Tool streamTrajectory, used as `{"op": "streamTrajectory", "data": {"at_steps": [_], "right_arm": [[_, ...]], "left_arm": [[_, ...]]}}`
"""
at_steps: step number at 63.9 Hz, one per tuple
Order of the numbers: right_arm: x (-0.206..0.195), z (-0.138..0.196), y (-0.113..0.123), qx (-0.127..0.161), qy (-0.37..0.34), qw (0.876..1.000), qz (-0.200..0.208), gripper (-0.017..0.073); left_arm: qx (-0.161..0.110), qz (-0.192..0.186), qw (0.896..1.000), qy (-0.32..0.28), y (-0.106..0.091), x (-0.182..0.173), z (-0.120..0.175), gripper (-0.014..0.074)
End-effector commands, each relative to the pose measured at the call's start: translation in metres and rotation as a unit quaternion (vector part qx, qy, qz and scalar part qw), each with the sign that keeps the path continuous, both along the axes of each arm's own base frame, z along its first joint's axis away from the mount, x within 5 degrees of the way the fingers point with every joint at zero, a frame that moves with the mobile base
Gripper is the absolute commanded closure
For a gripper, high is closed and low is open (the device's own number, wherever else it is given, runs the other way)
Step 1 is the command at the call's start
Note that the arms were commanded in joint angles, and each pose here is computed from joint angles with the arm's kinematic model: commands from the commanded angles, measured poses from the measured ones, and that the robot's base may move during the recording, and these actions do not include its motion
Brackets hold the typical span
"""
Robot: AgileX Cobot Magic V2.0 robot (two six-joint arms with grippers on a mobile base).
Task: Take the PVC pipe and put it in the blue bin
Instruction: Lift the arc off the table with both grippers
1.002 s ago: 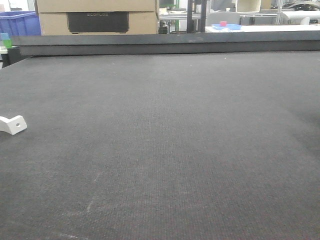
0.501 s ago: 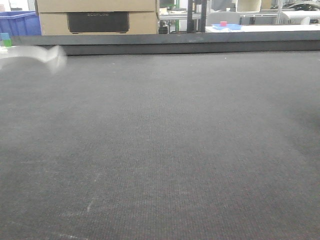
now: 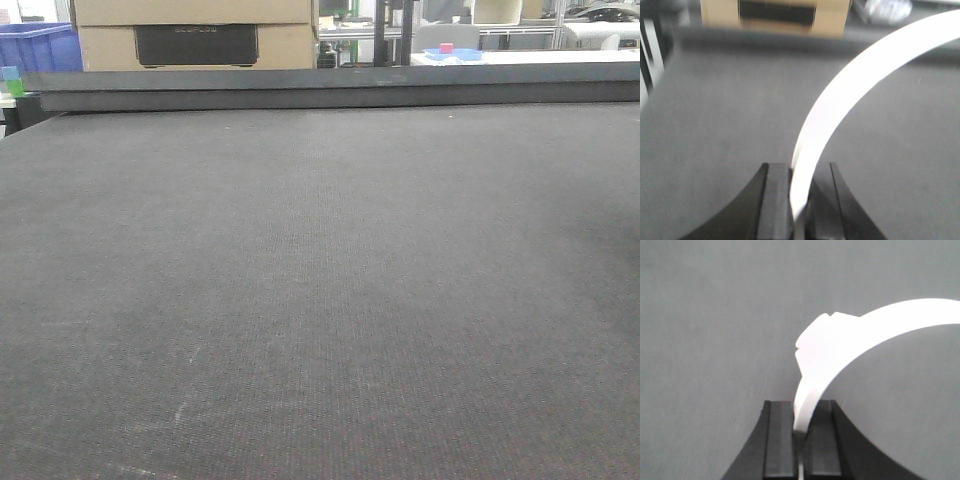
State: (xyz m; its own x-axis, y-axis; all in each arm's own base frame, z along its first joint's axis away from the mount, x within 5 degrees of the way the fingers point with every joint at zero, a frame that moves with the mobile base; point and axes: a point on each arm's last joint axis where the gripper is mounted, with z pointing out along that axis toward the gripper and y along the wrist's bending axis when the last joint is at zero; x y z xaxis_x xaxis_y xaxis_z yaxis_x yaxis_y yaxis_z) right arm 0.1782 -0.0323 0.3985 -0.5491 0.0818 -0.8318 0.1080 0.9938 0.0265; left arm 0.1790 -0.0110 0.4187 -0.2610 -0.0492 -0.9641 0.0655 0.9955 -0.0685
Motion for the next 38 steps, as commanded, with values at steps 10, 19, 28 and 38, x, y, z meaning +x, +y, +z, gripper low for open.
{"op": "streamTrajectory", "data": {"at_steps": [10,19,28,38], "right_arm": [[-0.047,0.024,0.012,-0.056,-0.207,0.977,-0.004,0.0727],[-0.075,0.020,0.017,-0.067,-0.272,0.960,-0.012,0.0727],[-0.099,0.012,0.023,-0.066,-0.260,0.963,-0.003,0.0727],[-0.121,0.013,0.030,-0.057,-0.280,0.958,0.003,0.0727]], "left_arm": [[0.031,0.001,0.997,-0.078,0.002,-0.035,0.006,0.0704],[0.029,0.004,0.995,-0.099,0.004,-0.049,-0.015,0.0704],[0.026,0.006,0.992,-0.121,0.004,-0.064,-0.025,0.0704],[0.028,0.007,0.990,-0.140,0.005,-0.075,-0.021,0.0704]]}}
